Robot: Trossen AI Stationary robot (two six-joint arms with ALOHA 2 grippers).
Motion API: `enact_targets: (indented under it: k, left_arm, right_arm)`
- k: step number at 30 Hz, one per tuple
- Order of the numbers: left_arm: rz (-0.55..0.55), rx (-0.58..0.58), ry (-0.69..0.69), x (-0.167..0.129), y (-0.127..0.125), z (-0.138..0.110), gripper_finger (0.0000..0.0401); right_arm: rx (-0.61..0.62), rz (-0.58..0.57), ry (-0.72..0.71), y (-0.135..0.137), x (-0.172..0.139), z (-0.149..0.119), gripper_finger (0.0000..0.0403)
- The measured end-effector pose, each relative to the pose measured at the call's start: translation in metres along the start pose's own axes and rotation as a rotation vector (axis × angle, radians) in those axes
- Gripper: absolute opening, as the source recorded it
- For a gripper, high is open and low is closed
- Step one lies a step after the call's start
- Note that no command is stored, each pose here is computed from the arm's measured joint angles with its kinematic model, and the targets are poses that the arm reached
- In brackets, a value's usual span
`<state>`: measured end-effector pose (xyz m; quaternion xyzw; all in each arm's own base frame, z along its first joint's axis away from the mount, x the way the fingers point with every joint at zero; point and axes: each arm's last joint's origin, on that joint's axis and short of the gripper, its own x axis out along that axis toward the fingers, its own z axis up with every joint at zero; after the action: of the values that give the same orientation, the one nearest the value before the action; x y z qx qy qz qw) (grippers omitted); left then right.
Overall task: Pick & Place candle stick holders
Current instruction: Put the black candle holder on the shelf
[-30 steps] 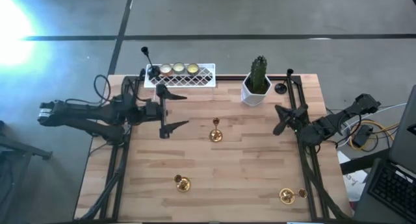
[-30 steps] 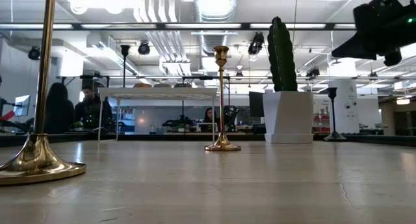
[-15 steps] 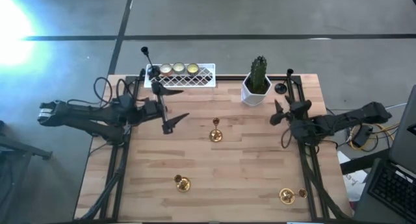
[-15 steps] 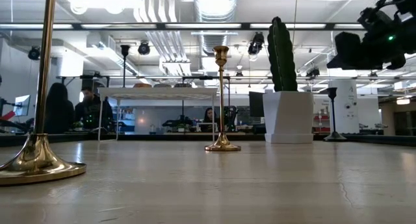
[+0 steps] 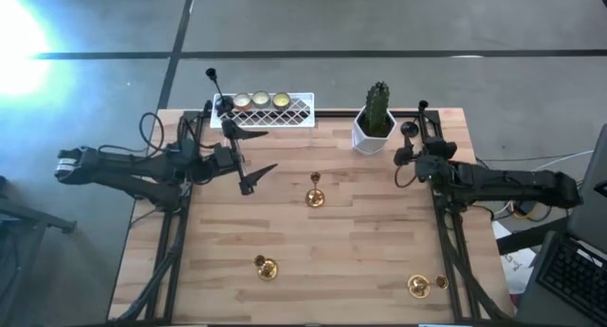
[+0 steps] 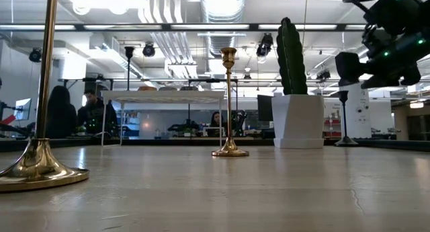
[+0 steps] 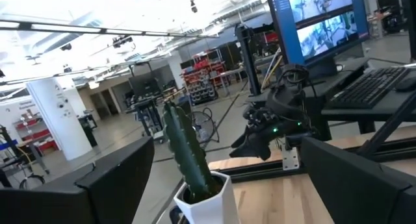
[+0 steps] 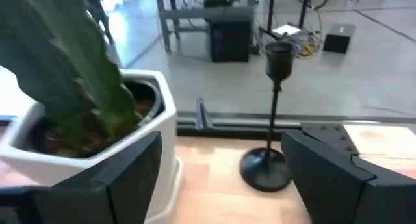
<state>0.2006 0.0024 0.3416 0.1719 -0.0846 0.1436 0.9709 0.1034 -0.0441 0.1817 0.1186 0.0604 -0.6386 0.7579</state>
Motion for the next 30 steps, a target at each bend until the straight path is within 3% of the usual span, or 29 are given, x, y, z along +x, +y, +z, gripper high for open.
enact_targets:
  k: [8, 12, 16, 22, 30]
  left_arm:
    - [-0.005, 0.003, 0.012, 0.000, 0.000, -0.001, 0.0392]
    - [-0.004, 0.010, 0.012, 0.000, 0.000, -0.001, 0.0392]
    - [-0.004, 0.009, 0.012, 0.000, 0.000, -0.001, 0.0392]
    - [-0.004, 0.002, 0.012, 0.000, 0.000, -0.001, 0.0392]
    - [-0.003, 0.003, 0.011, 0.000, 0.000, -0.001, 0.0392]
  right_arm:
    - [-0.006, -0.089, 0.033, -0.008, 0.016, 0.005, 0.0287]
    - [0.025, -0.021, 0.058, -0.004, 0.028, 0.011, 0.0286]
    - [-0.024, -0.068, 0.096, -0.006, 0.045, 0.009, 0.0283]
    - [-0.050, -0.108, 0.201, -0.012, 0.062, -0.004, 0.0272]
    - [0.014, -0.144, 0.105, -0.026, 0.072, -0.034, 0.0254]
